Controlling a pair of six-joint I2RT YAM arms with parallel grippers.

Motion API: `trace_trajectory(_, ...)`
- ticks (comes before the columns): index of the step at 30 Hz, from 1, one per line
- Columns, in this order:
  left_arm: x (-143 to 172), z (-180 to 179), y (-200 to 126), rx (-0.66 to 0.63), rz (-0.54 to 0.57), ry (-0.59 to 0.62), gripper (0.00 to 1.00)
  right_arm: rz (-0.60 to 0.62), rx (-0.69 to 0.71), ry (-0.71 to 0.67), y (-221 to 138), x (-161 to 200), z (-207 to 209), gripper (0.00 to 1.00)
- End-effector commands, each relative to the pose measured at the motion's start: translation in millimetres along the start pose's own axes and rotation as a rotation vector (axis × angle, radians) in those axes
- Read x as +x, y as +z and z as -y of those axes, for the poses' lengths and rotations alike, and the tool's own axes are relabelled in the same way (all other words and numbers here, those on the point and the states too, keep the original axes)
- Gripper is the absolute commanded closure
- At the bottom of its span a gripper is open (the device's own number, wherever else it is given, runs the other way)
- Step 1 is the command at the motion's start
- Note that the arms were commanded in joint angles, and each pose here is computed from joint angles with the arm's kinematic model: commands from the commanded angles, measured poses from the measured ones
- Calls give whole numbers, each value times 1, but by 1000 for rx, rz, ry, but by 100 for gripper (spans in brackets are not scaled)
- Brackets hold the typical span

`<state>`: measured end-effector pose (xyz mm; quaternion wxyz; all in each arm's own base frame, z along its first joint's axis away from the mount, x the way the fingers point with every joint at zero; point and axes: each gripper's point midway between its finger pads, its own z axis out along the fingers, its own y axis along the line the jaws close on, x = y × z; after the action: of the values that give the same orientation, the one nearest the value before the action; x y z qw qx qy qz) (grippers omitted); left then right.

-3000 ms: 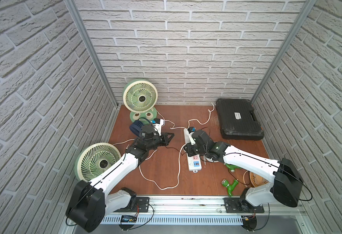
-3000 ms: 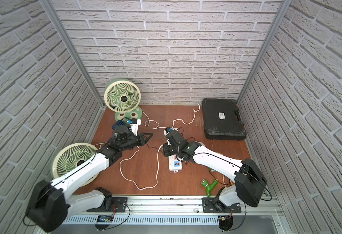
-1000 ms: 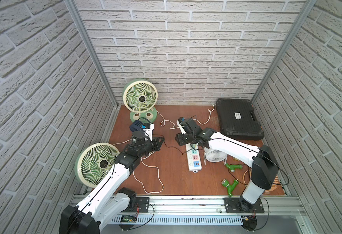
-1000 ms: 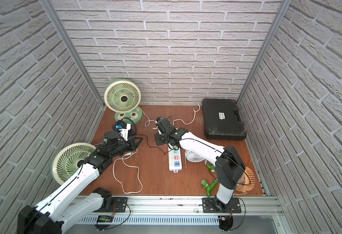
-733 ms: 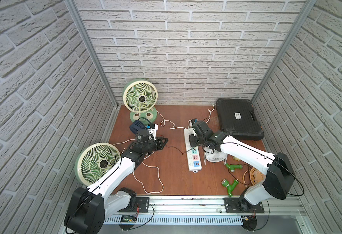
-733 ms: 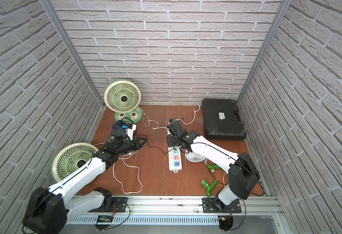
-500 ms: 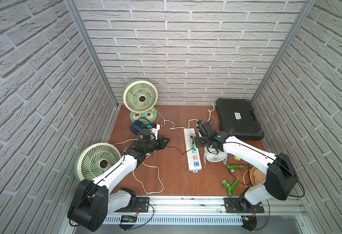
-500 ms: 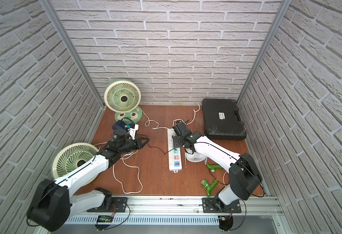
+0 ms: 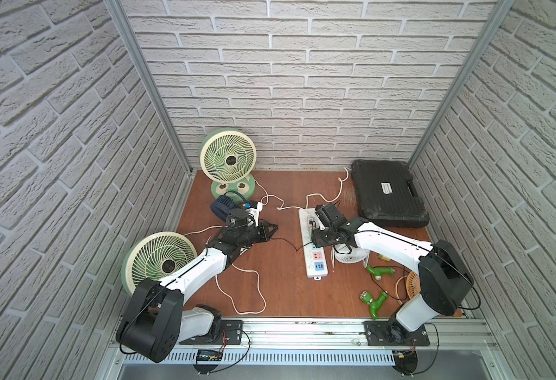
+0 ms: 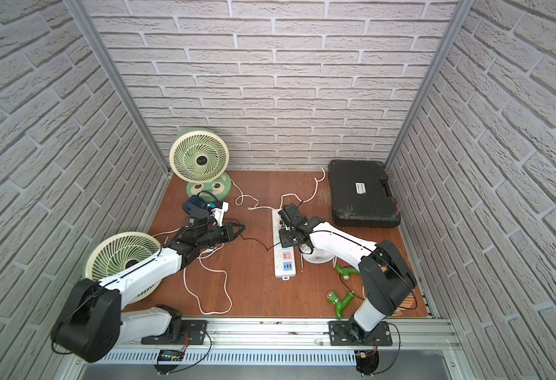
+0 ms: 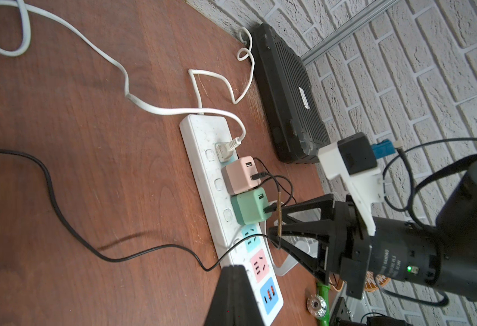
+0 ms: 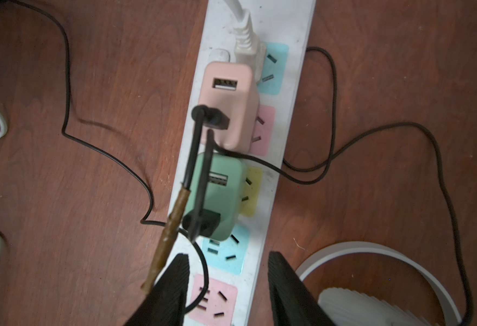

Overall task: Unplug the desk fan from the power strip
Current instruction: Place the plug at the center of the board, then remove the plug from the socket.

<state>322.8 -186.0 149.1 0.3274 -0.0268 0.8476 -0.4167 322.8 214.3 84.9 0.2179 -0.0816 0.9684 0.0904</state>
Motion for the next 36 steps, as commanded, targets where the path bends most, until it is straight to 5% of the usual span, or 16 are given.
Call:
trace_trajectory(1,-2,6,5,38,13,16,100,35,-41,4,6,-9,-11,45)
trace_trajectory(10,4,-1,19,37,-11,-8,100,104,35,28,21,-21,-9,46)
trace_trajectory(29,23,-3,61,77,-90,-44,100,178,177,7,27,-22,-3,86)
trace_trajectory(36,27,14,91,146,-123,-50,100,176,183,7,28,-19,-2,91)
